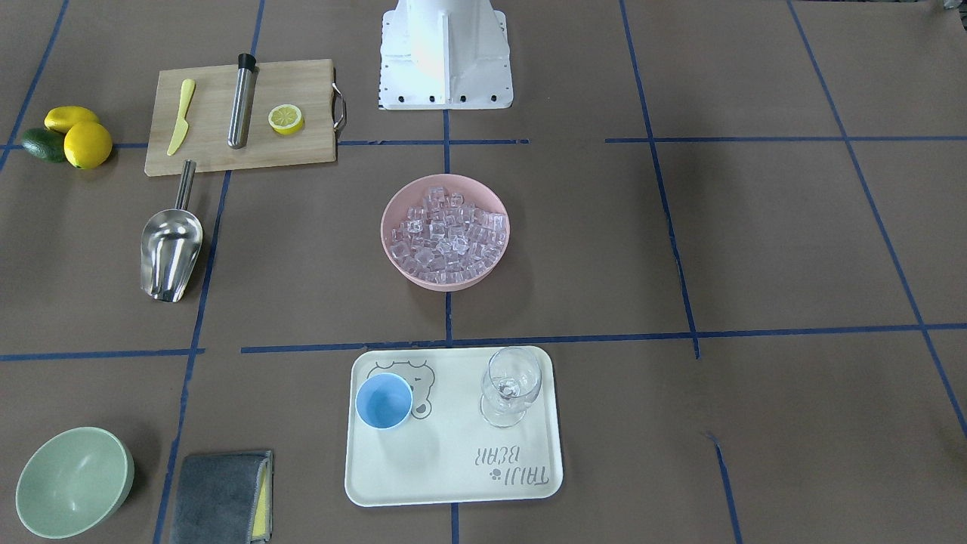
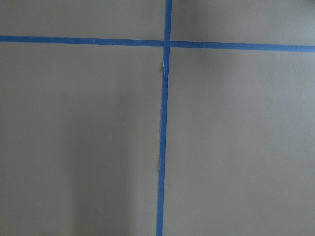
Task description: Put ice in cup with scoop
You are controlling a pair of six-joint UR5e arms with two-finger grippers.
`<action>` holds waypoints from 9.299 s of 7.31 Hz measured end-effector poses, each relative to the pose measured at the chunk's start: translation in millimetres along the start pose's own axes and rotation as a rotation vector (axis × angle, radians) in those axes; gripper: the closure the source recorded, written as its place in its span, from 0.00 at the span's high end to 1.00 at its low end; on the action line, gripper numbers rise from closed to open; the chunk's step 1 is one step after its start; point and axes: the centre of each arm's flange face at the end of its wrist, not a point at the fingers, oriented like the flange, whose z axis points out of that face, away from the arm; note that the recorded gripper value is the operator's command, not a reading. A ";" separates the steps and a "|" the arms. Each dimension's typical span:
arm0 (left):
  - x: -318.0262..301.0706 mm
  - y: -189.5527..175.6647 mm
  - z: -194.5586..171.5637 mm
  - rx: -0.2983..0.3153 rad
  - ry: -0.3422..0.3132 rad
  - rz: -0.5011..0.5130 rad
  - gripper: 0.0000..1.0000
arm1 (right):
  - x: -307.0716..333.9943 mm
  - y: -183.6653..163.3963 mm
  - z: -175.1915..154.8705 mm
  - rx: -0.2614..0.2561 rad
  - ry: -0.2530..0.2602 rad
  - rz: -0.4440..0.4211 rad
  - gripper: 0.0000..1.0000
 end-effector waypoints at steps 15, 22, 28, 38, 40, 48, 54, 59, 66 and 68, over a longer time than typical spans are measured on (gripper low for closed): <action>121.6 -63.5 -0.2 0.387 0.188 0.549 1.00 | -82.0 -74.0 4.9 0.018 -0.035 -0.161 1.00; 408.1 -73.3 83.1 0.459 0.511 1.101 1.00 | -217.2 -104.0 42.3 0.011 -0.108 -0.110 1.00; 586.1 -23.9 166.0 0.608 0.569 1.201 1.00 | -277.5 -79.1 28.4 0.030 -0.122 0.002 1.00; 656.2 -25.7 174.2 0.640 0.604 1.128 1.00 | -336.4 12.2 76.0 -0.016 -0.056 0.081 1.00; 655.7 -26.0 173.7 0.643 0.604 1.129 1.00 | -360.4 39.2 109.2 -0.007 -0.022 0.114 1.00; 655.5 -27.3 171.2 0.653 0.607 1.129 1.00 | -387.6 51.6 171.6 -0.042 0.028 0.066 0.00; 654.7 -27.8 171.2 0.652 0.606 1.127 1.00 | -410.8 57.7 137.4 -0.020 -0.036 -0.026 0.00; 655.4 -27.4 171.2 0.652 0.607 1.127 1.00 | -417.8 14.8 87.6 0.070 -0.016 -0.728 0.00; 655.4 -27.4 171.2 0.652 0.607 1.127 1.00 | -610.8 -20.5 -36.2 -0.236 0.182 -0.821 0.00; 655.4 -27.4 171.2 0.652 0.607 1.127 1.00 | -656.7 -14.1 -30.5 -0.320 0.263 -0.840 0.00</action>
